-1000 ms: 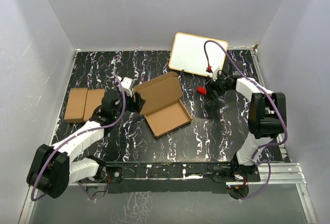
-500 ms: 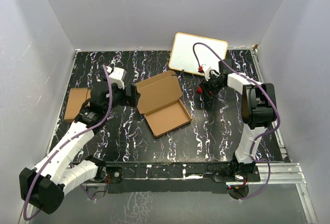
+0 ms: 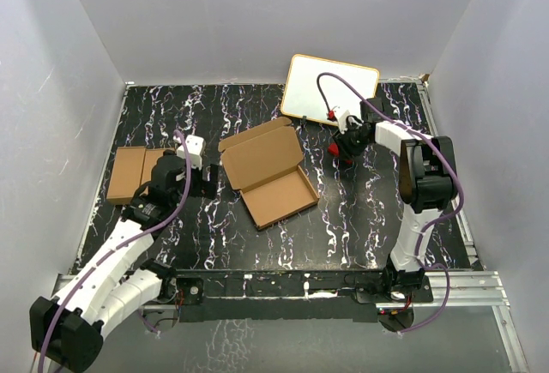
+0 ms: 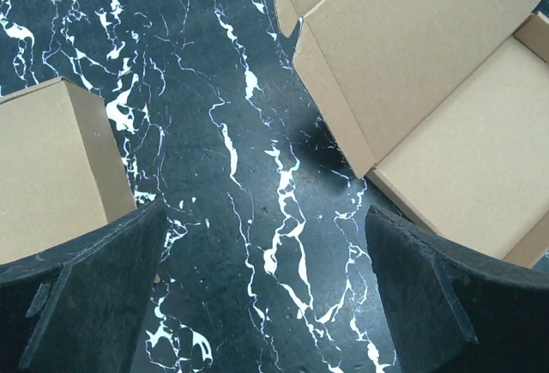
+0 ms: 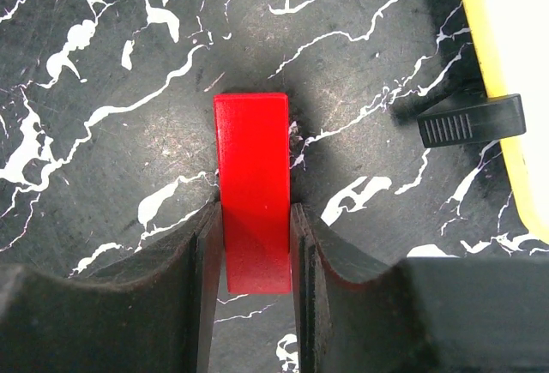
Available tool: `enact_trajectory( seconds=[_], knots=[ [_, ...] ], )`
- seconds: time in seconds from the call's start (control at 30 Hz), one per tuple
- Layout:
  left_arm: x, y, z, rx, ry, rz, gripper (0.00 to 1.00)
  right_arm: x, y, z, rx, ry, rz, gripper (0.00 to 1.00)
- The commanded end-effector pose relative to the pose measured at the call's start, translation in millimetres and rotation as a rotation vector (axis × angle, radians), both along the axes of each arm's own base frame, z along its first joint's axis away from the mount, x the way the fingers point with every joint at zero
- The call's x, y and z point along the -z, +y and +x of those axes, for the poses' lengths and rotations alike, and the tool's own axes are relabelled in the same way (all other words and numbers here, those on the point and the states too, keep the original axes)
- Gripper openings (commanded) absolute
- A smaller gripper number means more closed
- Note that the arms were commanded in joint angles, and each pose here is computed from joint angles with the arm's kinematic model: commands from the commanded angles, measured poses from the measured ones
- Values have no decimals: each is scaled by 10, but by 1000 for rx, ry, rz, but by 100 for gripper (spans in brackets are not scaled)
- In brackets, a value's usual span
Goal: Fold the paper box
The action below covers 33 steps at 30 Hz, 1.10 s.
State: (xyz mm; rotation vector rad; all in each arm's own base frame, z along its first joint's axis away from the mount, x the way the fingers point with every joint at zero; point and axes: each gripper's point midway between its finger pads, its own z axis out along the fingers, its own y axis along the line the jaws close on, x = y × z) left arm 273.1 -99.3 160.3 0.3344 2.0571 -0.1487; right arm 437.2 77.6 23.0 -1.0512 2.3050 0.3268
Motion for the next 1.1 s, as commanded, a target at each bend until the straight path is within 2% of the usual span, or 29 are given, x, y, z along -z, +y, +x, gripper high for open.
enact_trajectory(
  seconds=[0.0,0.23,0.77,1.07],
  knots=[
    [-82,44,39,-17,-9,19,97,43,-62,-4,11,-26,-45,16],
    [-131,83,36,-36,-35,17,97,-189,-1,-33,5,-78,11,8],
    [-132,120,43,-55,-41,25,97,-1140,465,-452,-136,-242,329,8],
    [-115,124,52,-59,-37,28,97,-1413,766,-823,-248,-246,539,8]
  ],
)
